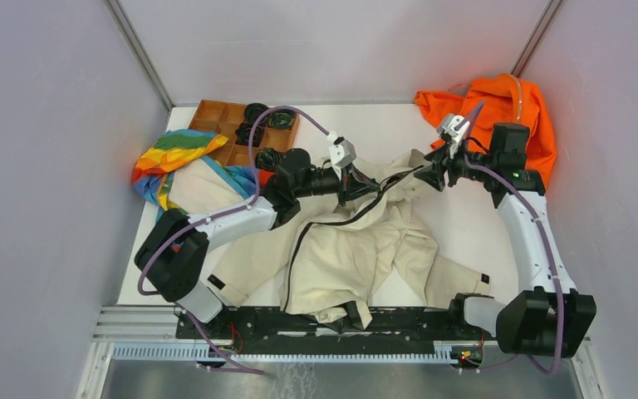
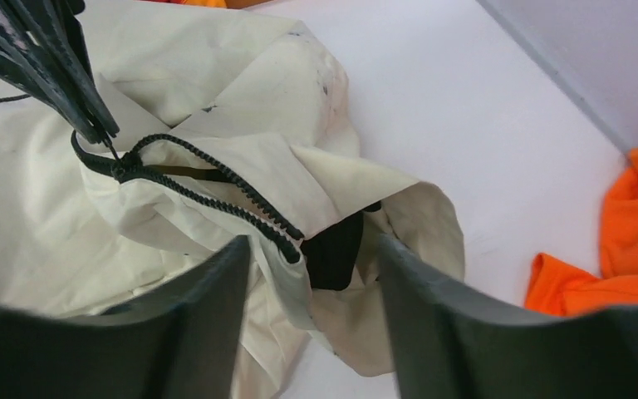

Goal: Zip up the jacket
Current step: Zip the zipper on the jacket.

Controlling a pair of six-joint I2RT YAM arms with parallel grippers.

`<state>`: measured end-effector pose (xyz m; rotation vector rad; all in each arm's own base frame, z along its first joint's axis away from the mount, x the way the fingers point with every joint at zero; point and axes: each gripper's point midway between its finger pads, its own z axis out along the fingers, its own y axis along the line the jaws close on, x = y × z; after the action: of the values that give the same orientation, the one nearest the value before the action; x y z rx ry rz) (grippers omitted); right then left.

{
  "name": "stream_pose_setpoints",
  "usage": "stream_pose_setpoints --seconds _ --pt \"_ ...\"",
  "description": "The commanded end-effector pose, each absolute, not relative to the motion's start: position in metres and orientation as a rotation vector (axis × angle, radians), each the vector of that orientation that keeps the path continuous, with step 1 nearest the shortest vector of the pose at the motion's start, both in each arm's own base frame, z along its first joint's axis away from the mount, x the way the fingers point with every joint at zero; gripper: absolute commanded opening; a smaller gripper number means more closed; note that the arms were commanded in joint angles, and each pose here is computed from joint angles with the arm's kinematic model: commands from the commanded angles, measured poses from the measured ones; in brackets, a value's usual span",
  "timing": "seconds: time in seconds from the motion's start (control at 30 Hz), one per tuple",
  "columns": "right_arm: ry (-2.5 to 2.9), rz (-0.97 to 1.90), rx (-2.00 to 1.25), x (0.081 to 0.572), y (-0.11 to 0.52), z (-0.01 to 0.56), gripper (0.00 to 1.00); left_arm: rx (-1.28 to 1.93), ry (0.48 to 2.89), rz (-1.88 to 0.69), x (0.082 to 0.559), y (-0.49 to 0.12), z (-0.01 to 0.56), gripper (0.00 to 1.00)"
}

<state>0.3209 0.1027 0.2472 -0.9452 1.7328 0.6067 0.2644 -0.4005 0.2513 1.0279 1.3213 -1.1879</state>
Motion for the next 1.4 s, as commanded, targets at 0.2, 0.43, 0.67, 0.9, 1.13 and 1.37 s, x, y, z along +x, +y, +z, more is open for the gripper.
stream_pose_setpoints --seconds 0.2,0.43,0.67,0.9,1.13,1.37 --pt "1.254 0.528 -1.275 0.279 0.128 0.315 0.98 1.063 1.356 -1.355 0.256 -0.416 0.269 0.02" --pt "1.256 0.618 -1.347 0.268 0.165 0.281 0.98 1.056 1.333 -1.365 0.257 -0.418 0.277 0.02" --pt "1.304 0.650 -1.321 0.274 0.183 0.255 0.83 1.040 1.327 -1.387 0.256 -0.418 0.283 0.02" --pt "1.326 0.668 -1.293 0.279 0.191 0.248 0.68 1.014 1.337 -1.422 0.255 -0.420 0.285 0.02" --pt "1.357 0.680 -1.260 0.281 0.194 0.239 0.52 0.982 1.347 -1.453 0.255 -0.421 0.288 0.02" --pt "1.368 0.675 -1.262 0.280 0.193 0.233 0.28 0.920 1.329 -1.487 0.258 -0.422 0.302 0.02"
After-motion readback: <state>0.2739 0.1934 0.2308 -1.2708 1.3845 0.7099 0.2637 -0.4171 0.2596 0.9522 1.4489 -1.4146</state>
